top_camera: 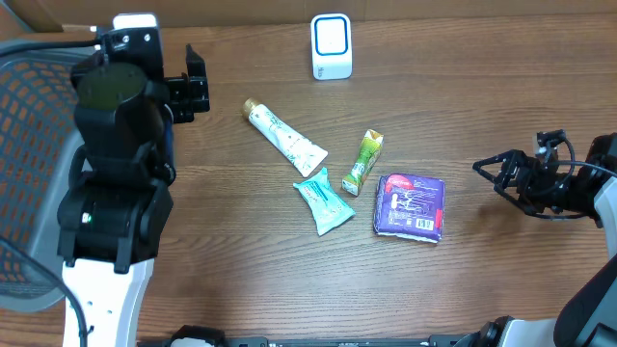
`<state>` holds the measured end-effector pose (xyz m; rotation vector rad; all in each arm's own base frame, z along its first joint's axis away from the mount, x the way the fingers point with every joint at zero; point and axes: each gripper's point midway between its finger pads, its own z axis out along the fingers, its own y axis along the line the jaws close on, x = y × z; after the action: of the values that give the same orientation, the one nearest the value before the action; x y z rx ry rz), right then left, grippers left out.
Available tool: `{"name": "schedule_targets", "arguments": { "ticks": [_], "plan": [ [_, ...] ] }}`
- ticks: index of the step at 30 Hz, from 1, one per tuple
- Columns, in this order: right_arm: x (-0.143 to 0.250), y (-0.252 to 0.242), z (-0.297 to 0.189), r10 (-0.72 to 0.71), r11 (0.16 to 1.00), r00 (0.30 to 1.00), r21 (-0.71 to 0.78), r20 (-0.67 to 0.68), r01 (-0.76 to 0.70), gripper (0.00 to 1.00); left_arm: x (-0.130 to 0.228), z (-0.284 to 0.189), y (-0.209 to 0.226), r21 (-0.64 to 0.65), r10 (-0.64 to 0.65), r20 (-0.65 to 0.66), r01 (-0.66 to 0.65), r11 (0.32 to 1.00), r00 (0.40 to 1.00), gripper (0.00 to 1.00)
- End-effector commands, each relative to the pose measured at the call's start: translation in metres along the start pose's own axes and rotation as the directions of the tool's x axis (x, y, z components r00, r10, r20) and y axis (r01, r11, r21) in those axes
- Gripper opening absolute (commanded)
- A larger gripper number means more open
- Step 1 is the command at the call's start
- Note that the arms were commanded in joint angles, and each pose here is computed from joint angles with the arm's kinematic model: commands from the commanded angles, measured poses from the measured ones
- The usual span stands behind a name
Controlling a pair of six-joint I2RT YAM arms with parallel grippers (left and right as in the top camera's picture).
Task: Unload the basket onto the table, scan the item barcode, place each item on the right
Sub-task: 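Lower the right gripper onto the right edge of the purple pad pack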
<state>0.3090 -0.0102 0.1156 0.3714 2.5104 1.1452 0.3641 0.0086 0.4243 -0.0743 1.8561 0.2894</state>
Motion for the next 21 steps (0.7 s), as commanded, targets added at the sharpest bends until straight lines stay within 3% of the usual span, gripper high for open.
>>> {"name": "schedule_targets", "arguments": {
  "ticks": [1,7,15,21],
  "plan": [
    [-0.004,0.004,0.004,-0.085,0.996,0.996,-0.009,0.008,0.085,1.0,0.006,0.008,-0.001,-0.012,-0.005,-0.023,0.004,1.0,1.0,1.0],
    [0.008,-0.002,0.019,-0.108,0.994,0.994,-0.004,-0.016,0.108,1.0,0.003,0.003,0.008,-0.058,-0.01,-0.01,0.009,0.998,1.0,1.0],
    [0.022,-0.005,0.037,-0.147,0.989,0.988,0.003,-0.053,0.148,1.0,-0.05,-0.034,0.064,-0.285,-0.101,0.229,0.166,0.944,0.968,1.0],
    [0.028,0.0,0.045,-0.17,0.985,0.983,-0.007,-0.074,0.17,1.0,-0.062,-0.044,0.073,-0.338,0.0,0.25,0.087,0.937,0.968,1.0]
  ]
}}
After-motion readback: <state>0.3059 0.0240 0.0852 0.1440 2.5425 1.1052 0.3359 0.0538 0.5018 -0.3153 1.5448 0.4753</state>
